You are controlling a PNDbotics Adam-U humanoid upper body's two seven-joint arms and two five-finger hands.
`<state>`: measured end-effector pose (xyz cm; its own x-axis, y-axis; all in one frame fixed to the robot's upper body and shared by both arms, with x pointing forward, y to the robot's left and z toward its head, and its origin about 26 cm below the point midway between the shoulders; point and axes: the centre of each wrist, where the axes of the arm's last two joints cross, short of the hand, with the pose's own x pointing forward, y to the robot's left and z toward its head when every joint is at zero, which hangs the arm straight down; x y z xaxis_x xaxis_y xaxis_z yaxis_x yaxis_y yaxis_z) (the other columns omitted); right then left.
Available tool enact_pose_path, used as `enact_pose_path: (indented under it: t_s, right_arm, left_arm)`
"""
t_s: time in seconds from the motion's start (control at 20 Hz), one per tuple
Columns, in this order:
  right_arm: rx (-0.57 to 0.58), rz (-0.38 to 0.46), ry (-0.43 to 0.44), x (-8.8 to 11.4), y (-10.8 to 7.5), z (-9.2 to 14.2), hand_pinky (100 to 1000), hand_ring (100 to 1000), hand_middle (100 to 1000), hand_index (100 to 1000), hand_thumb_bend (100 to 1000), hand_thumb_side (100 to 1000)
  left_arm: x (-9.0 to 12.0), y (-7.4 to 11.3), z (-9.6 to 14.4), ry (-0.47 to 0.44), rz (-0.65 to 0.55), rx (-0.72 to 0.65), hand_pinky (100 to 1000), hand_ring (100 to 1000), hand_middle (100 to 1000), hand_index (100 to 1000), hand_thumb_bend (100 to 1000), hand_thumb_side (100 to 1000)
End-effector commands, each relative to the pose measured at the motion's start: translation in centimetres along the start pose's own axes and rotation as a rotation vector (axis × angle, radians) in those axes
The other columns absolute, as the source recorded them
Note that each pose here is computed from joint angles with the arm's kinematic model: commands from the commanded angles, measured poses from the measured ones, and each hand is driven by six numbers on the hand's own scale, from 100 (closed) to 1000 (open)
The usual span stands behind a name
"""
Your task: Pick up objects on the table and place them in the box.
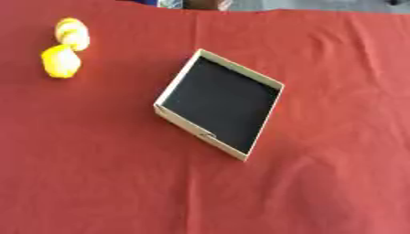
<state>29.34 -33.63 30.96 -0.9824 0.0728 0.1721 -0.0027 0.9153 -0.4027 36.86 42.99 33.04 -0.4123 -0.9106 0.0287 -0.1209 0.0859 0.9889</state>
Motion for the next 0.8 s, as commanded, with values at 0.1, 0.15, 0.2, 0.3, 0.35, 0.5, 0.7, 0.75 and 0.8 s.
enact_pose_path:
  t_s: [0.1,0.15,0.2,0.3,0.35,0.5,0.7,0.75,0.8]
  right_arm:
    - [0.037,0.017,-0.029,0.8,-0.3,-1.0,913,890,782,840,100,555]
    - [0.038,0.015,-0.027,0.8,-0.3,-1.0,913,890,782,840,100,555]
    - [0.040,0.013,-0.026,0.8,-0.3,-1.0,914,891,782,840,100,555]
    - [0.043,0.008,-0.023,0.7,-0.2,-0.9,914,891,782,840,100,556]
    - [0.043,0.006,-0.021,0.7,-0.1,-0.9,914,891,782,840,100,556]
    - [0.041,-0.002,-0.015,0.6,0.0,-0.8,915,891,782,839,100,557]
    - [0.041,-0.011,-0.008,0.5,0.1,-0.7,916,892,781,839,100,558]
    - [0.041,-0.013,-0.008,0.5,0.2,-0.7,916,892,781,839,100,558]
    - [0.042,-0.015,-0.007,0.5,0.2,-0.7,916,892,781,839,100,558]
  left_arm:
    - [0.0,0.8,-0.8,0.011,-0.069,-0.079,942,896,936,912,460,100]
    - [0.1,0.7,-1.2,0.006,-0.072,-0.092,941,894,935,915,469,100]
    - [0.3,0.6,-1.5,0.001,-0.074,-0.104,941,894,935,920,475,100]
    - [0.6,0.4,-2.3,-0.011,-0.074,-0.120,940,893,936,925,476,100]
    - [0.7,0.3,-2.6,-0.017,-0.071,-0.123,940,890,938,929,470,100]
    - [1.2,0.0,-3.9,-0.035,-0.059,-0.132,939,888,942,932,480,100]
    - [1.7,-0.7,-5.7,-0.054,-0.048,-0.136,940,885,950,935,482,100]
    - [1.8,-0.9,-6.0,-0.057,-0.045,-0.140,940,885,952,939,478,100]
    - [1.9,-1.1,-6.4,-0.061,-0.040,-0.144,941,885,952,940,478,100]
